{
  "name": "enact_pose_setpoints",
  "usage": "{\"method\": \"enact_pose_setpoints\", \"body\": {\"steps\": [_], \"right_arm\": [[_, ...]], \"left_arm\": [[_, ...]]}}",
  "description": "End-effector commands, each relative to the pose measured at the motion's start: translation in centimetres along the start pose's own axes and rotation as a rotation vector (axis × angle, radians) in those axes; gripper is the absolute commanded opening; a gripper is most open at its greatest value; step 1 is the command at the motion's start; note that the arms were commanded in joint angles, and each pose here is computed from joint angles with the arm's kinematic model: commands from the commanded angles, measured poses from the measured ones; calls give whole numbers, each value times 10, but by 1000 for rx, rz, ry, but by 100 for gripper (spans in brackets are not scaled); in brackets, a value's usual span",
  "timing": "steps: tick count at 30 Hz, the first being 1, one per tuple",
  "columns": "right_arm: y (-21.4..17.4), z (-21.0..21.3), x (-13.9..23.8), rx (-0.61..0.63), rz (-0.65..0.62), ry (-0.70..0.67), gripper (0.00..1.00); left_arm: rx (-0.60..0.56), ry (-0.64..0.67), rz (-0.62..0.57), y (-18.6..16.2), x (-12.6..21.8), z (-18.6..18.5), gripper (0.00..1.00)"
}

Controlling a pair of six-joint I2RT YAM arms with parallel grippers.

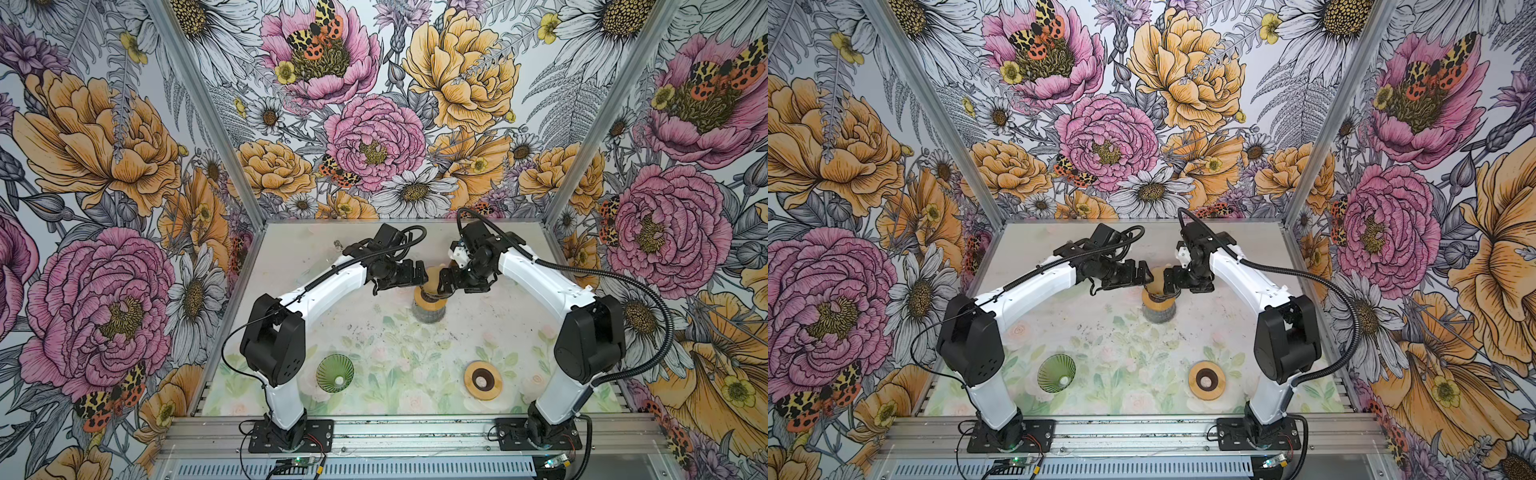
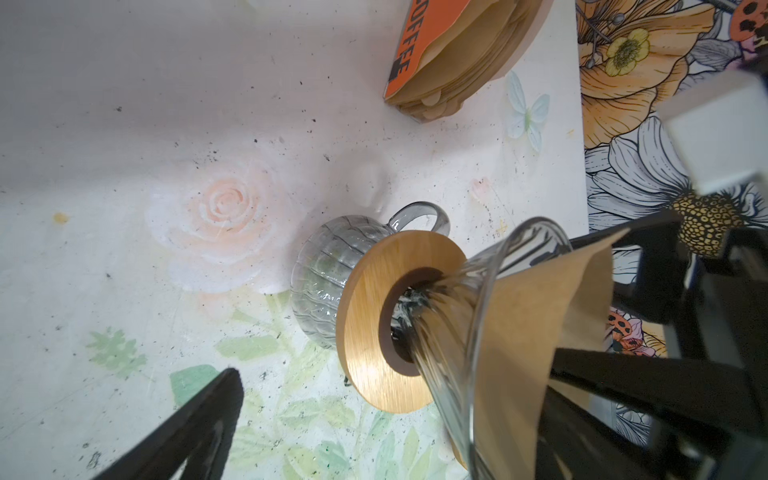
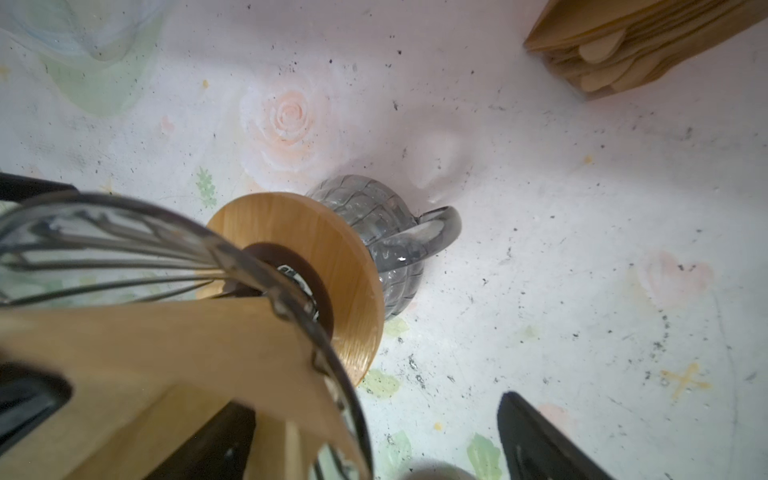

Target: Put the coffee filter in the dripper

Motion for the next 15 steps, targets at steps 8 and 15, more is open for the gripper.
{"method": "enact_pose_setpoints", "body": {"steps": [8, 15], "right_arm": [[6, 5, -15, 33, 13, -57, 93], [8, 8, -18, 41, 18, -59, 93]], "left_arm": [[-18, -1, -33, 5, 13, 10, 99], [-17, 12, -19, 2, 7, 13, 99]]}}
Point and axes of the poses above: each gripper's point midway between its finger pads, its own x axis back along the fingers, its own z axis along the line the jaws close on, y = z × x, the point moved 9 cm from there along x, back along the fingers, and after that the axes turned 3 degrees about -x, right-handed, at the moved point
